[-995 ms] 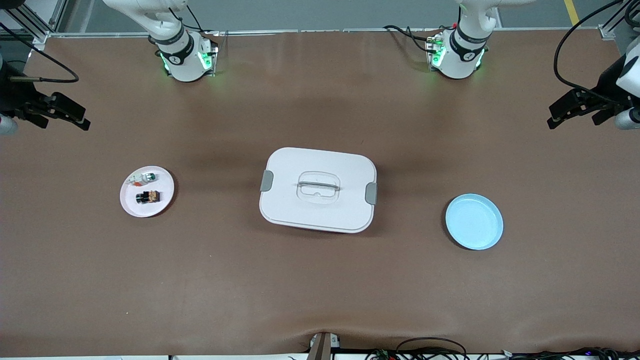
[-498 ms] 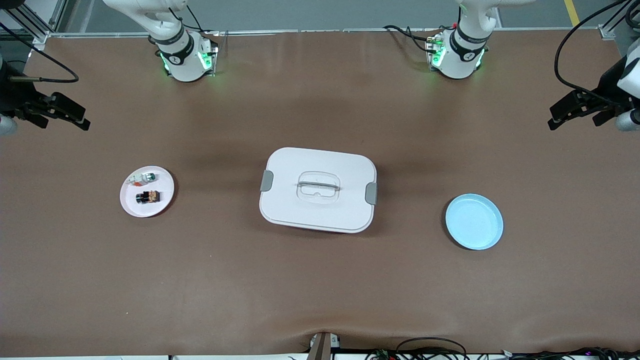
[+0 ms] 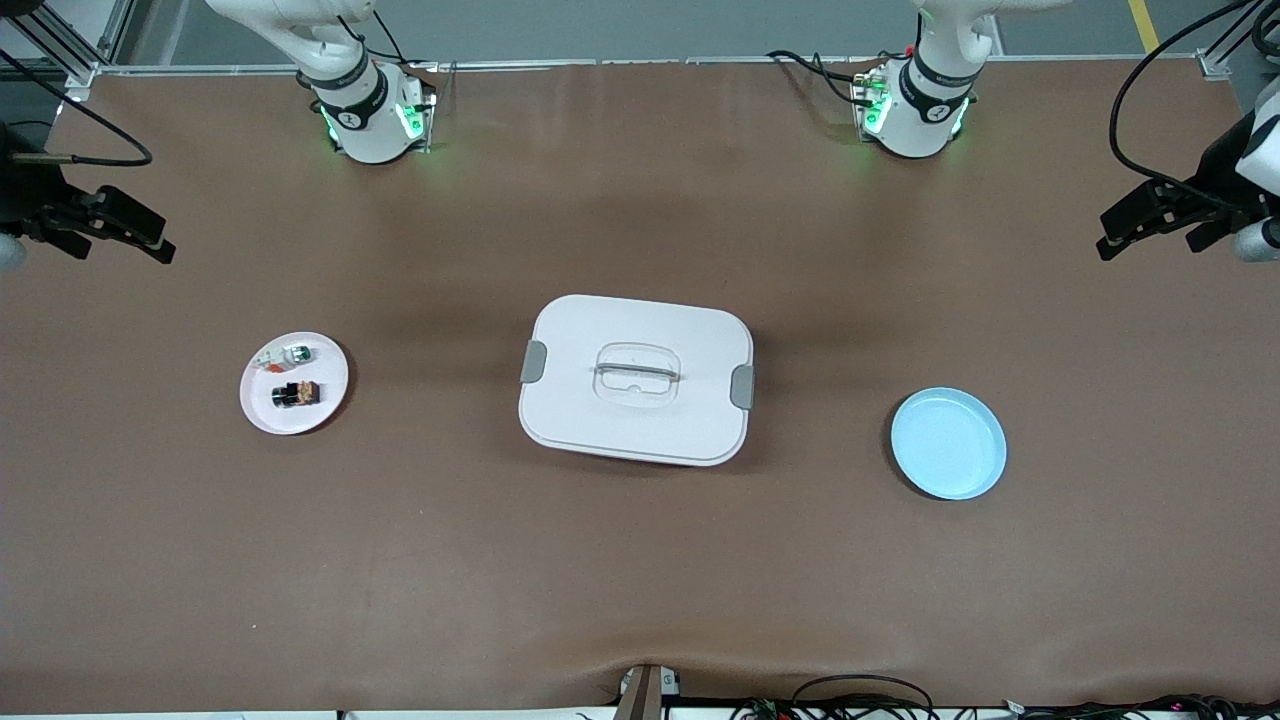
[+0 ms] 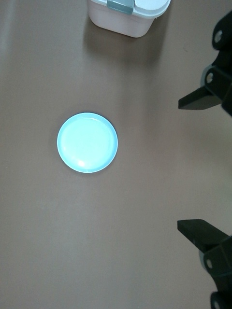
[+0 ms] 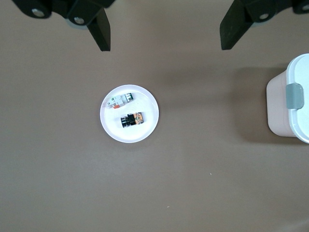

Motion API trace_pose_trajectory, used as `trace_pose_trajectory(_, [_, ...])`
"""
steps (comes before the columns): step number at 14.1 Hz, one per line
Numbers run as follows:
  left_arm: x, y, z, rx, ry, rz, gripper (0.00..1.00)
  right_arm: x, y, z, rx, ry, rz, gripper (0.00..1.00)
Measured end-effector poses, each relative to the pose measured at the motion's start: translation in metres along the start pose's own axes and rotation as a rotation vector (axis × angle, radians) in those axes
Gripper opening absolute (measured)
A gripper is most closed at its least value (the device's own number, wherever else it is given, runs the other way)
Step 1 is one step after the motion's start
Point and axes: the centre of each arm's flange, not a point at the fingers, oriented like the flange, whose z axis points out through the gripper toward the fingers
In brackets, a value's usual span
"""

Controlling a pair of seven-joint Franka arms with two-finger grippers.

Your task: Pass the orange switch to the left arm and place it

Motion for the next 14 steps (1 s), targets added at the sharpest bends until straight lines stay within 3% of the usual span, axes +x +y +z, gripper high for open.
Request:
trace_pose_trajectory(3, [0.000,0.000,0.000,0.000,0.000,0.000,1.00,0.011,0.002,0.021,-0.002,-0.039,0.004,1.00])
trace_pose_trajectory(9, [0.000,-0.001,0.000,0.000,0.000,-0.001,1.00,0.047,0.003,0.098,-0.011,-0.170,0.006,1.00])
trace_pose_trajectory(14, [0.001,-0.001,0.000,0.000,0.000,-0.001,1.00,0.063,0.005,0.131,-0.014,-0.220,0.008,1.00])
